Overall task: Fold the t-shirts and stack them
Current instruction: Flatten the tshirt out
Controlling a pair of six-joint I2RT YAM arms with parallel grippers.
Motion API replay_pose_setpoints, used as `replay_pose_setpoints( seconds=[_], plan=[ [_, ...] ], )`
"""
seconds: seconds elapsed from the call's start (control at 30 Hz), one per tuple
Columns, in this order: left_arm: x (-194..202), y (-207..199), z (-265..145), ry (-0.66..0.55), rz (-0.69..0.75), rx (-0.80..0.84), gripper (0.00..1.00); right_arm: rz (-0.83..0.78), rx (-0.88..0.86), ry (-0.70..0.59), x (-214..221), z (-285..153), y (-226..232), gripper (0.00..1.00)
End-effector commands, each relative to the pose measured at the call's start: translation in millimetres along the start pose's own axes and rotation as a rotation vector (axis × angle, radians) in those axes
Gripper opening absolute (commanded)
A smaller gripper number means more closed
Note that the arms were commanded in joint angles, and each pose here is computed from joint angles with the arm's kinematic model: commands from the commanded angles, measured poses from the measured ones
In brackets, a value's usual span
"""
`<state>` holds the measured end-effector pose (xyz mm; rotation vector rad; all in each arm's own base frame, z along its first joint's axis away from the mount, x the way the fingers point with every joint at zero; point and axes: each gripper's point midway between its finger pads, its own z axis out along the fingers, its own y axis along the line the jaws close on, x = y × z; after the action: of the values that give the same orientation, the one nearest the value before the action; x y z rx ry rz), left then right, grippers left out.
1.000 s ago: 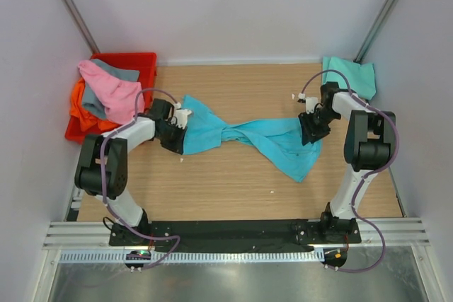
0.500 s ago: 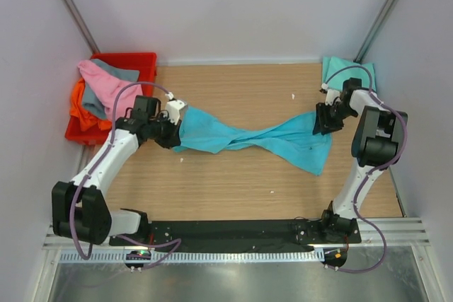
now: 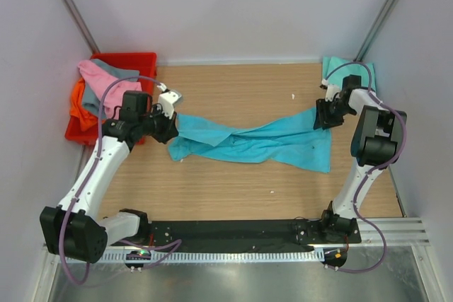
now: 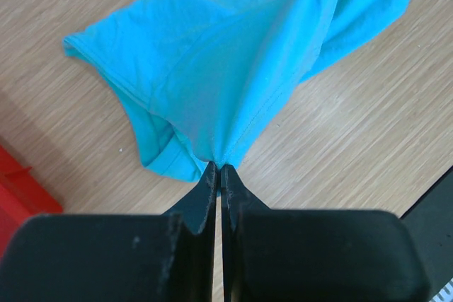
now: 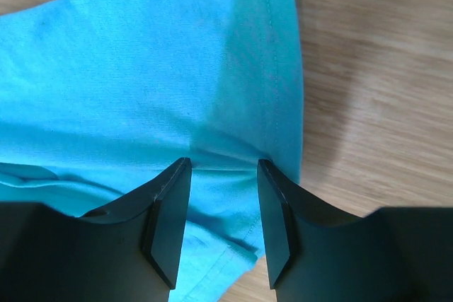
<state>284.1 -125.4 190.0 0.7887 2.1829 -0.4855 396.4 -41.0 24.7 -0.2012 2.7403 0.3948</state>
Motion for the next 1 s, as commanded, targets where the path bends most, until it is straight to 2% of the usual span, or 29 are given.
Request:
replay_pose_setpoints(
  seconds=[0.0,0.17,0.43,0.73,0.97],
  plan=[
    [-4,-2,-2,-0.010,-0.023,0.009,0.00,-0.038,0.089,-0.152,-42,-21,-18,0.49],
    [-7,2,-8,-0.039,-0.012,-0.029,0.00,-0.047,0.120,-0.228,-62,-24,-26,0.49],
    [8,-4,9,0.024,-0.060,0.043,0.00,-0.029,0.059,-0.290,-94,-15,-27,0.50],
    [21,-5,19,0.064,-0.080,0.063,0.01,0.006,-0.056,-0.264,-112,21,-30,0.50],
    [23,-1,24,0.073,-0.082,0.059,0.01,0.004,-0.093,-0.264,-118,25,-27,0.50]
  ],
)
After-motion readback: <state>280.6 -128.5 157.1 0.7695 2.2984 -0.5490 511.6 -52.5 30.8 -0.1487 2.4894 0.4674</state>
